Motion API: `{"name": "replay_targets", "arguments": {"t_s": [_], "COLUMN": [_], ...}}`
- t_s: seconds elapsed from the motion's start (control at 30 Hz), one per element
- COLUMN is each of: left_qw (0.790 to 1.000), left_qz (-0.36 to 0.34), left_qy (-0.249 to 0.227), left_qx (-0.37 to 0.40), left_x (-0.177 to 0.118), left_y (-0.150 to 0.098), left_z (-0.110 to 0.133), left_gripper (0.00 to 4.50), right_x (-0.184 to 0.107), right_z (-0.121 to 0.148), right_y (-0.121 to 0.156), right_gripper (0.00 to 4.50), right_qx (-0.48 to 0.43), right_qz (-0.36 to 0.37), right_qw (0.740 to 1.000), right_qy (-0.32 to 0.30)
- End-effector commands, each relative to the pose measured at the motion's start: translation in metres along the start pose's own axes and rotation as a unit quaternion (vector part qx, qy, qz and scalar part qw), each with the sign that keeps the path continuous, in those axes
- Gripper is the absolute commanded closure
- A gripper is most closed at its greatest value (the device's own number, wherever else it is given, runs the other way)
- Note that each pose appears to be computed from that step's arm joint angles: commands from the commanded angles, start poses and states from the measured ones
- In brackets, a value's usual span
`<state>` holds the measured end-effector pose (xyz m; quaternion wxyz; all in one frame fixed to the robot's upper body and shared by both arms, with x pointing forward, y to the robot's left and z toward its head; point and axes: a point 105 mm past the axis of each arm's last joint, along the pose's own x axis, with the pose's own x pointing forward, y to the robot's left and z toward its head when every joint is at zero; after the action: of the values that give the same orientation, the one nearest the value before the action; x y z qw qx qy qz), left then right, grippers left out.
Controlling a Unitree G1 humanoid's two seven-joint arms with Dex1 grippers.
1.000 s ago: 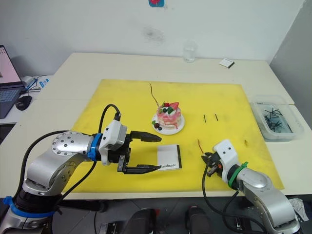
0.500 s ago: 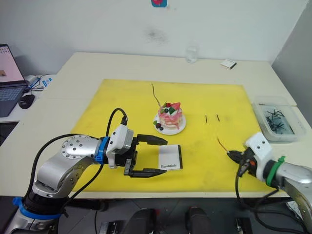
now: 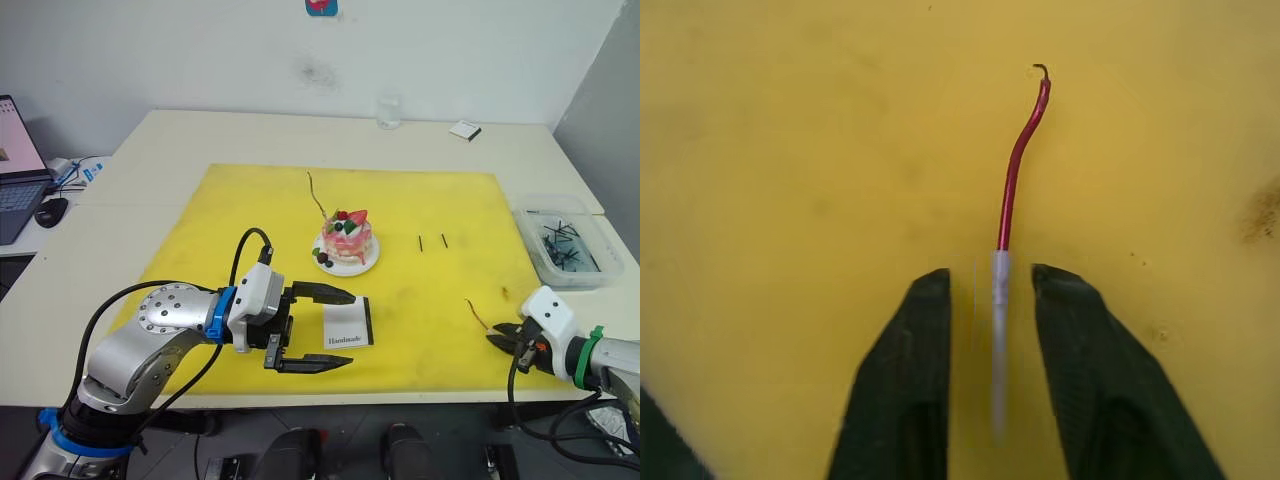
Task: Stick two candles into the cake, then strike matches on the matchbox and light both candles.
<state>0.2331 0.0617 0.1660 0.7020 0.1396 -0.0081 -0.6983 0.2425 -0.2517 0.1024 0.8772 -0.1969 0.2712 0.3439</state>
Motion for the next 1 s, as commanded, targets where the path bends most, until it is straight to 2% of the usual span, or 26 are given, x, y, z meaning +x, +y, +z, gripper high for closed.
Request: {"name": "replay_targets", "arguments": {"t_s": [0.03, 0.13, 0.33, 0.67, 0.77, 1.0], "left_qw": [1.0, 0.999, 0.996, 0.995, 0.995, 0.995], "left_qz": [-0.016, -0.029, -0.056, -0.056, -0.052, -0.044], "left_qy": [-0.012, -0.009, -0.012, -0.015, -0.018, -0.021], "left_qx": [0.02, 0.034, 0.071, 0.087, 0.086, 0.084], "left_x": [0.004, 0.007, 0.019, 0.025, 0.026, 0.027], "left_y": [-0.005, -0.007, -0.009, -0.011, -0.013, -0.012], "left_z": [0.009, 0.009, 0.012, 0.017, 0.019, 0.02], "left_gripper": [0.0, 0.0, 0.0, 0.0, 0.0, 0.0], "right_x": [-0.013, -0.022, -0.019, 0.0, 0.004, 0.01], "right_z": [0.018, 0.029, 0.041, 0.027, 0.022, 0.017], "right_y": [-0.006, -0.008, -0.006, -0.013, -0.013, -0.015], "right_gripper": [1.99, 1.01, 1.01, 1.01, 1.59, 4.18], "right_qx": [-0.052, -0.047, 0.002, 0.028, 0.055, 0.072], "right_qz": [0.0, 0.007, 0.025, 0.034, 0.043, 0.044], "right_qw": [0.999, 0.998, 0.996, 0.991, 0.989, 0.987], "right_qy": [0.015, 0.045, 0.085, 0.125, 0.129, 0.135]}}
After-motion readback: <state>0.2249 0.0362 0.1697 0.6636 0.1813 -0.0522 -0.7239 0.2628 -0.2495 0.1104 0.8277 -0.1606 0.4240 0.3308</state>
